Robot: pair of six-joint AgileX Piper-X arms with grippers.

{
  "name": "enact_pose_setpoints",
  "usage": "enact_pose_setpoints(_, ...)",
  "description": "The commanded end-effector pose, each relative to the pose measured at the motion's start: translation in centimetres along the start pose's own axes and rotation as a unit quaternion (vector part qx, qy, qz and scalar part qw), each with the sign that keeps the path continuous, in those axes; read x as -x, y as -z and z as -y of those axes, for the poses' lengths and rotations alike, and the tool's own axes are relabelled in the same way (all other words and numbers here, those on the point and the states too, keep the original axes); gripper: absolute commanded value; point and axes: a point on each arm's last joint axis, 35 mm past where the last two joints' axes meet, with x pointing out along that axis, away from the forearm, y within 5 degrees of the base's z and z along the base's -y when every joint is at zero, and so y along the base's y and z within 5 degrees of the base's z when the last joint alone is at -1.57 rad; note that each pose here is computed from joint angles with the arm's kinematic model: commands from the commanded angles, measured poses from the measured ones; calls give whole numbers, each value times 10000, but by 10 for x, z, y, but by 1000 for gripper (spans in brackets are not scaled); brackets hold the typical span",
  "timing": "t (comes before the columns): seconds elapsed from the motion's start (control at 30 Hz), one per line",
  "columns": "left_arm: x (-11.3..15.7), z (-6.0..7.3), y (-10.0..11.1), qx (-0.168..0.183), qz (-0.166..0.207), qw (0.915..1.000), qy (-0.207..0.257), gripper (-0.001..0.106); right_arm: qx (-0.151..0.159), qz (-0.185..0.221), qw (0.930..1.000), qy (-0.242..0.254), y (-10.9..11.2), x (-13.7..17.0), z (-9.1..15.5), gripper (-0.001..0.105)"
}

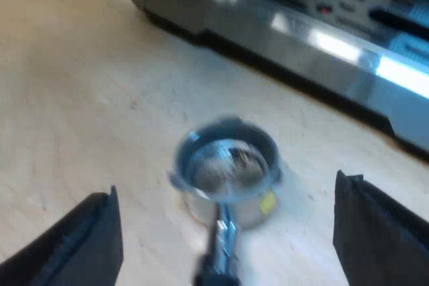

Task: Grind coffee beans and then tamp

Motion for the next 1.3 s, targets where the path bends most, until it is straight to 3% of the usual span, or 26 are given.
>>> enact_pose_setpoints(0.03,5,16,-8,-273,78,9992,290,0,9,1,10000,29,9,-1,1,67)
enact_pose_setpoints(0.13,-1,29,-11,-508,-96,9971,555,0,40,-73,9996,-282,20,-2,0,67)
enact_pose_setpoints(0.33,-26,52,-12,-905,-625,9905,822,0,-38,23,9995,-297,26,-2,0,67)
enact_pose_setpoints(0.53,-57,66,-7,-1102,-1083,9837,915,0,-37,21,9995,-308,26,-2,0,67)
enact_pose_setpoints(0.7,-76,73,-7,-1222,-1207,9802,981,0,-37,21,9995,-308,26,-2,0,67)
enact_pose_setpoints(1.3,-125,69,-1,-1151,-1751,9739,875,0,-37,21,9995,-308,26,-2,0,67)
